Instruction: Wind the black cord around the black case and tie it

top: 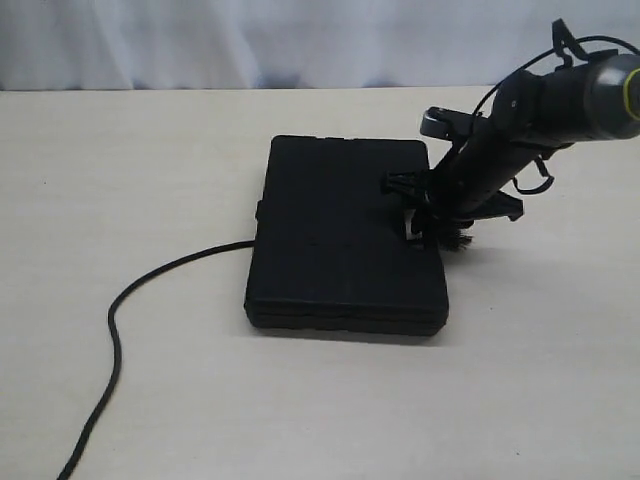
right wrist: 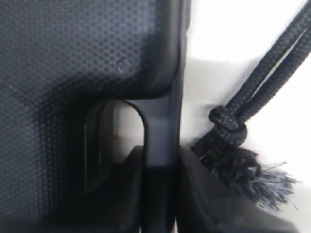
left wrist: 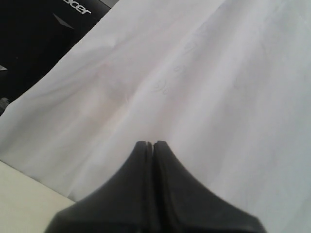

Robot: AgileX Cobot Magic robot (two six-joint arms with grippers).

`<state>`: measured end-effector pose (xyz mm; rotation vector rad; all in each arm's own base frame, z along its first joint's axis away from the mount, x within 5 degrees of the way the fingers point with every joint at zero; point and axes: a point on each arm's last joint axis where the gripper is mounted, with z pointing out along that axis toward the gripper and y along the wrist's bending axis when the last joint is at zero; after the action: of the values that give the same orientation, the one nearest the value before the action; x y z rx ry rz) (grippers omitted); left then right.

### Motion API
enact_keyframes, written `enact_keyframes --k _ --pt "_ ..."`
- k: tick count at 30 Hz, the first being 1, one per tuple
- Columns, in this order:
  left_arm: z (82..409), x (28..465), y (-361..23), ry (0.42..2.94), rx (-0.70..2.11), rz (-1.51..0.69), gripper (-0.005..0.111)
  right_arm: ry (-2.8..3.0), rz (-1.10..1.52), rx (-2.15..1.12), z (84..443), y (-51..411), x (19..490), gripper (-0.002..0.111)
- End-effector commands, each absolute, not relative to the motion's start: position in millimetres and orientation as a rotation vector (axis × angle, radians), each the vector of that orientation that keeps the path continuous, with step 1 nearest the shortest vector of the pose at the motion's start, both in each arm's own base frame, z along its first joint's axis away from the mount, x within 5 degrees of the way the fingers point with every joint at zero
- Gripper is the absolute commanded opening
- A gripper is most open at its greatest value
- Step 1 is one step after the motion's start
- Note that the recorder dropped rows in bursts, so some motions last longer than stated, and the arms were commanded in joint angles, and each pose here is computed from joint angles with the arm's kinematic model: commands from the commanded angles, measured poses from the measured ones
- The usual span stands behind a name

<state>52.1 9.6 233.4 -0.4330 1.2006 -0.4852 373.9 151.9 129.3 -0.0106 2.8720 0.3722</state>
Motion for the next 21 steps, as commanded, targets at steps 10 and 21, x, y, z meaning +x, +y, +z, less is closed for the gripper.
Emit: enact_keyframes --k 10,21 --pt "246 49 -4 1.203 -0.132 -0.353 0.000 2.826 0.478 0.059 159 162 388 0.004" --pt "292 60 -13 1.215 -0.035 -0.374 0.000 2.756 0.509 0.004 208 162 385 0.004"
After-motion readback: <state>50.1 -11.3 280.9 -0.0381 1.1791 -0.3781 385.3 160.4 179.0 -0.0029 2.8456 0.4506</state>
